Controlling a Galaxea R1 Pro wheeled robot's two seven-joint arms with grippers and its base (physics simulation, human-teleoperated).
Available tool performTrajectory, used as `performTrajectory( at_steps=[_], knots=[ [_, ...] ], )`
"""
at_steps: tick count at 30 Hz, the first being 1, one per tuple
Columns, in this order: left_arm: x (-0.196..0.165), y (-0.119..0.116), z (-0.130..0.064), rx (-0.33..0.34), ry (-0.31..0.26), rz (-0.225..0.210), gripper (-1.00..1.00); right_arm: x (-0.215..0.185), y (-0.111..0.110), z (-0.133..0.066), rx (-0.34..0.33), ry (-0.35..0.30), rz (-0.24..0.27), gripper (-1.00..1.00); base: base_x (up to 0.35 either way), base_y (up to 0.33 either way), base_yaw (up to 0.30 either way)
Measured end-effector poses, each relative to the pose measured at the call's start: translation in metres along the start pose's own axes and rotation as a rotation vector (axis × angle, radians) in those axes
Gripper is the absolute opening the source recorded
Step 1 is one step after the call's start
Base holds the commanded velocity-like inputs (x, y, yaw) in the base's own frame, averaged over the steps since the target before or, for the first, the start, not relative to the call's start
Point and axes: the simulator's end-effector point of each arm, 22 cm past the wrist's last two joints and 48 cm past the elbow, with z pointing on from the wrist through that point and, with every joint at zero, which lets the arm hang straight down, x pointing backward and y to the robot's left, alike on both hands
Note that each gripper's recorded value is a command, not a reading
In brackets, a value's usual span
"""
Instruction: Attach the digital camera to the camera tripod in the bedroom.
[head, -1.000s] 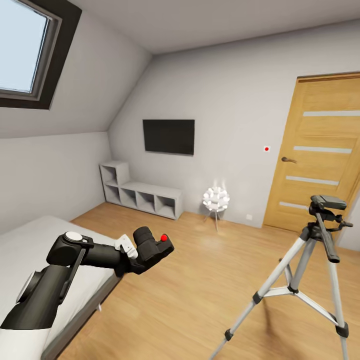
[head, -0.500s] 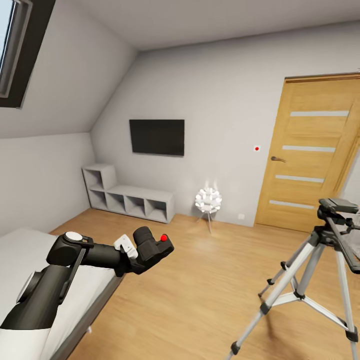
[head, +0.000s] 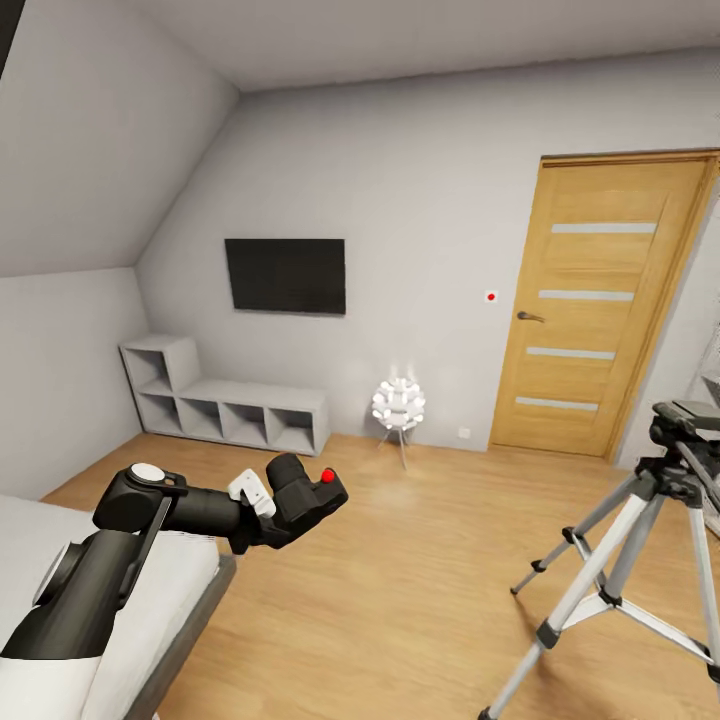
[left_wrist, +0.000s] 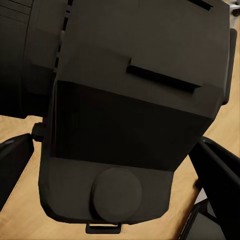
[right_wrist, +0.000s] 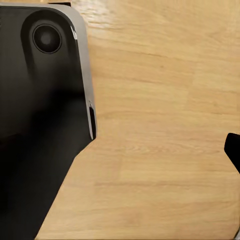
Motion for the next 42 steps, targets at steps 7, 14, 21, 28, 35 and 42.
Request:
performTrajectory(
  at_steps=[7, 14, 21, 28, 35, 42],
  knots=[
    [-0.001, 0.0, 0.0, -0.001, -0.001, 0.0, -1.0, 0.001, 0.001, 0.0, -0.001, 0.001, 0.0, 1.0, 0.236, 0.255, -0.044],
    [0.0, 0.001, -0.001, -0.002, -0.002, -0.001, -1.0, 0.01, 0.022, -0.002, -0.028, 0.016, -0.003, 1.0, 0.236, 0.235, -0.006],
    [-0.001, 0.001, -0.001, -0.004, -0.001, 0.0, -1.0, 0.034, 0.065, -0.009, -0.086, 0.044, -0.008, 1.0, 0.235, 0.209, -0.001],
    [0.0, 0.002, -0.001, -0.005, -0.002, -0.001, -1.0, 0.038, 0.069, -0.01, -0.09, 0.049, -0.009, 1.0, 0.158, 0.089, 0.0],
    [0.0, 0.001, -0.001, -0.005, -0.001, -0.001, -1.0, 0.039, 0.069, -0.01, -0.09, 0.05, -0.009, 1.0, 0.154, 0.085, 0.0],
    [0.0, 0.002, -0.001, -0.004, -0.001, -0.001, -1.0, 0.039, 0.069, -0.01, -0.09, 0.05, -0.009, 1.0, 0.048, 0.019, -0.024]
  ],
)
